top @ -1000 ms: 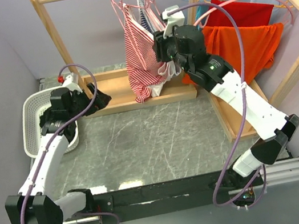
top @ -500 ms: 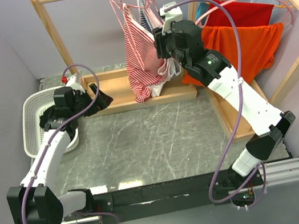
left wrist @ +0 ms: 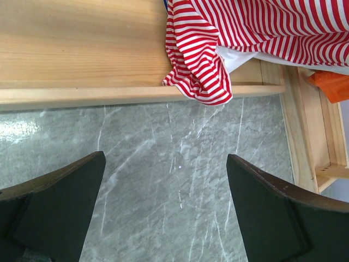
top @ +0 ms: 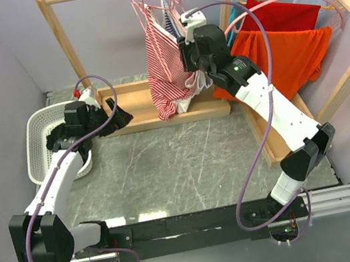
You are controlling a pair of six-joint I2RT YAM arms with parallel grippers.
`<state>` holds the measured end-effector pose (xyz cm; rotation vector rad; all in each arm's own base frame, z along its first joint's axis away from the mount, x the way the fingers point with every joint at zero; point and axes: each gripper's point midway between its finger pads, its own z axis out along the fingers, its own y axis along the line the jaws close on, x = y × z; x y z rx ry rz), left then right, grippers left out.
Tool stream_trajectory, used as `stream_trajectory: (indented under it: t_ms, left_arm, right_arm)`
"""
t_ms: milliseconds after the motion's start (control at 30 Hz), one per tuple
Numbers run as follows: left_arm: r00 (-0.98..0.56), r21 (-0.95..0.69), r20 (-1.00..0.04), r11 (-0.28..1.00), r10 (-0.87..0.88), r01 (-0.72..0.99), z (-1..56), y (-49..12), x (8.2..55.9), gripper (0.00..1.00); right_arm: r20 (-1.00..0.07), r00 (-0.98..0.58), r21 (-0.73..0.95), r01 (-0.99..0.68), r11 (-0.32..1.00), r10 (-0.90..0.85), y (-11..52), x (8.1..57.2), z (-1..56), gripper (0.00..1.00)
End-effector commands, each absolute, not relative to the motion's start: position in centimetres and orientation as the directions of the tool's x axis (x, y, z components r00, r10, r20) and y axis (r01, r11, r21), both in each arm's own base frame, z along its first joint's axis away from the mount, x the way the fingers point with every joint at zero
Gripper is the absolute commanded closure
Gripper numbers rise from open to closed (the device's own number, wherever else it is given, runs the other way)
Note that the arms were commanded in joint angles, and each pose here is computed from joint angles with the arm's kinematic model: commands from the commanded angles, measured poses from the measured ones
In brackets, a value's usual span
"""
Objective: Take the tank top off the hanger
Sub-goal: Pick up the hanger from the clothesline.
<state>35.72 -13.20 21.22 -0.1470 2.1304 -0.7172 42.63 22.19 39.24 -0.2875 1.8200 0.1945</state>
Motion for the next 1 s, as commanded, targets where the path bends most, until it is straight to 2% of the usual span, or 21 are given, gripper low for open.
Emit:
stream_trajectory:
  t_ms: [0, 100, 400, 733, 967]
  left_arm:
    - [-0.613, -0.543, -0.713, 0.821, -0.340, 0.177, 22.0, -13.7, 36.3, 0.01]
    - [-0.615, -0.547, -0.712, 0.817, -0.340, 0.182, 22.1, -13.8, 36.5, 0.01]
    - [-0.622, -0.558, -0.704, 0.809, -0.343, 0.185, 21.8, -14.1, 36.6, 0.01]
    - [-0.620, -0.546, -0.708, 0.819, -0.338, 0.177, 21.6, -13.9, 35.8, 0.01]
    - [-0.632, -0.554, -0.697, 0.813, -0.338, 0.177, 21.2, -14.1, 35.7, 0.01]
  right_arm:
    - [-0.973, -0.219, 0.007, -0.340, 0.940, -0.072, 22.7, 42.3, 41.1, 0.61]
    - [-0.975, -0.216, 0.026, -0.364, 0.931, -0.057, 22.9, 41.7, 41.6, 0.63]
    - [-0.996, -0.083, 0.066, -0.374, 0.925, 0.038, 20.8, 38.1, 48.4, 0.45]
    - [-0.983, -0.181, 0.082, -0.374, 0.924, 0.014, 20.1, 36.4, 46.4, 0.46]
    - [-0.982, -0.190, 0.076, -0.384, 0.920, 0.001, 20.0, 36.0, 46.6, 0.46]
